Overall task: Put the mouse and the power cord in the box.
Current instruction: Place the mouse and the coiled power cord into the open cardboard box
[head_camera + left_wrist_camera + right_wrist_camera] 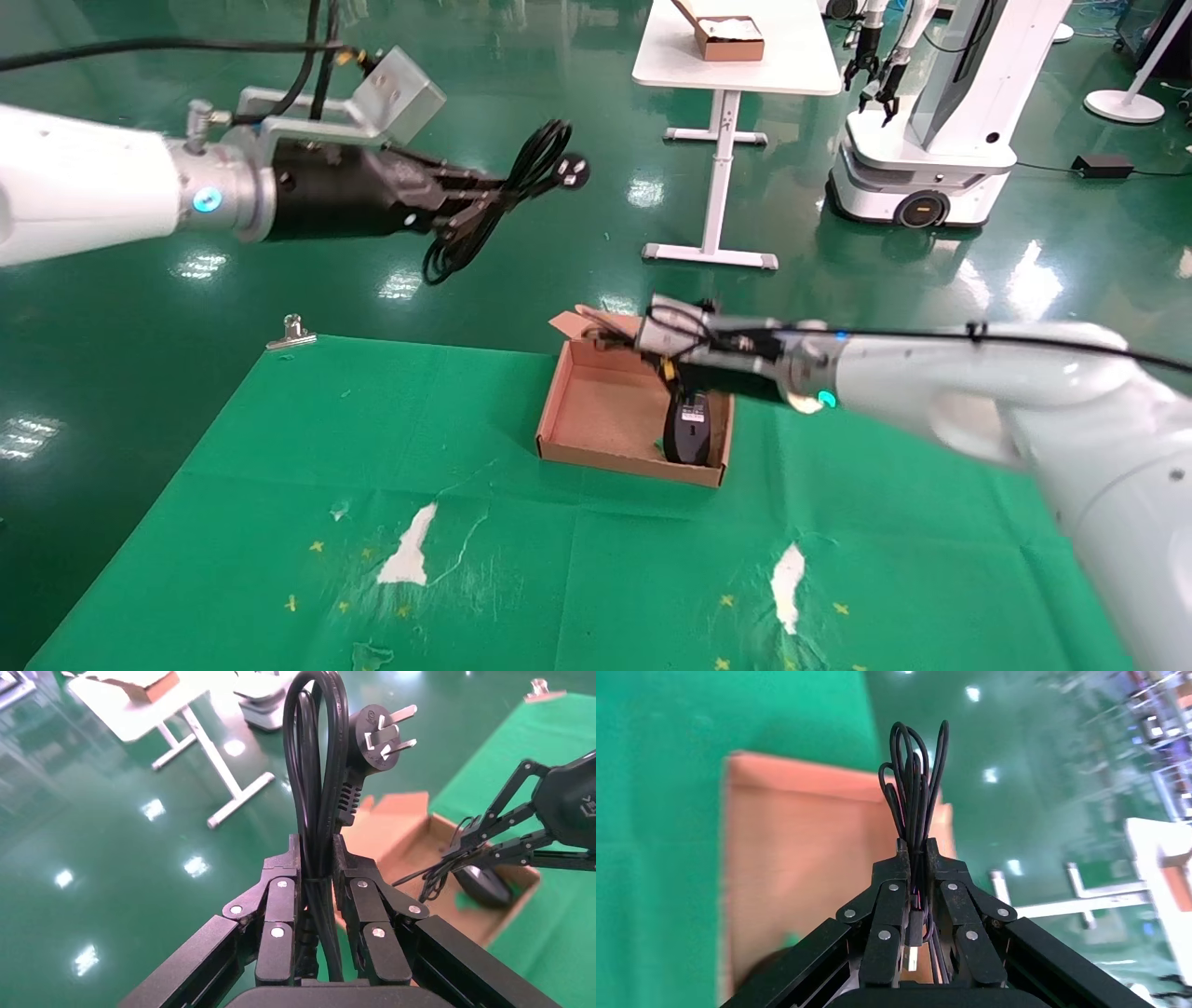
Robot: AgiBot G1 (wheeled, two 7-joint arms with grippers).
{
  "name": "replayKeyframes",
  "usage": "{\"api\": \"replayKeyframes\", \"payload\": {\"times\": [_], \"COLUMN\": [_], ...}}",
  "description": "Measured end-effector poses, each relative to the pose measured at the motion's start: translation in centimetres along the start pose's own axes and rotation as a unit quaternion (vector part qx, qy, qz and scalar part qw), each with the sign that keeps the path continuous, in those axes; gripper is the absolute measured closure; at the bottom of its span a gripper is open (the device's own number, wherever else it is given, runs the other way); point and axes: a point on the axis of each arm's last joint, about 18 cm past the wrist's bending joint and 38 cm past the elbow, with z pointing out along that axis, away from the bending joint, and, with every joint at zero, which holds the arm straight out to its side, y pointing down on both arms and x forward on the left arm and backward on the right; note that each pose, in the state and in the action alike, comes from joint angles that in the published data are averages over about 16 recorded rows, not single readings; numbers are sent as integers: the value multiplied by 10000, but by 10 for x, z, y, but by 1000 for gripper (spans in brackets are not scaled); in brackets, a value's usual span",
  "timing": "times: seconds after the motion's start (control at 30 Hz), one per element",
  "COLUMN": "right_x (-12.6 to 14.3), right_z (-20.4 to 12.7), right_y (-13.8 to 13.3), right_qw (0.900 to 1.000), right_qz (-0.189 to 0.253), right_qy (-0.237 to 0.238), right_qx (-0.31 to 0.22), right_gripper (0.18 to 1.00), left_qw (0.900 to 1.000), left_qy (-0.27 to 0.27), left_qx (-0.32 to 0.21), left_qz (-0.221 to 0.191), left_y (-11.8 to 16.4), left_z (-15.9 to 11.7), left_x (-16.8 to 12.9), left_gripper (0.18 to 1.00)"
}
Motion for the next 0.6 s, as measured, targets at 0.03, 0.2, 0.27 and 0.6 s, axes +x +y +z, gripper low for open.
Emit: {"api": "replayKeyframes", "payload": {"times": [0.03, 0.2, 0.27, 0.6], "right_x": [-4, -16, -17, 2], "right_z": [1, 5, 5, -3], "right_y": [1, 6, 7, 20], "right_qw": [10000, 9999, 9999, 9993], "right_qz": [16, 68, 94, 193], "right_qy": [-26, -122, -121, 199], "right_qx": [5, -3, -21, -258], "right_gripper": [963, 963, 959, 916], "left_qw": [10000, 9996, 9994, 9974], "left_qy": [37, 222, 290, 493], "left_qx": [-28, -153, -194, -387], "left_qz": [-1, 20, 43, 360], "left_y": [3, 17, 21, 28], "left_z": [-1, -5, -4, 13], "left_x": [1, 7, 10, 27], "left_gripper": [921, 921, 921, 921]}}
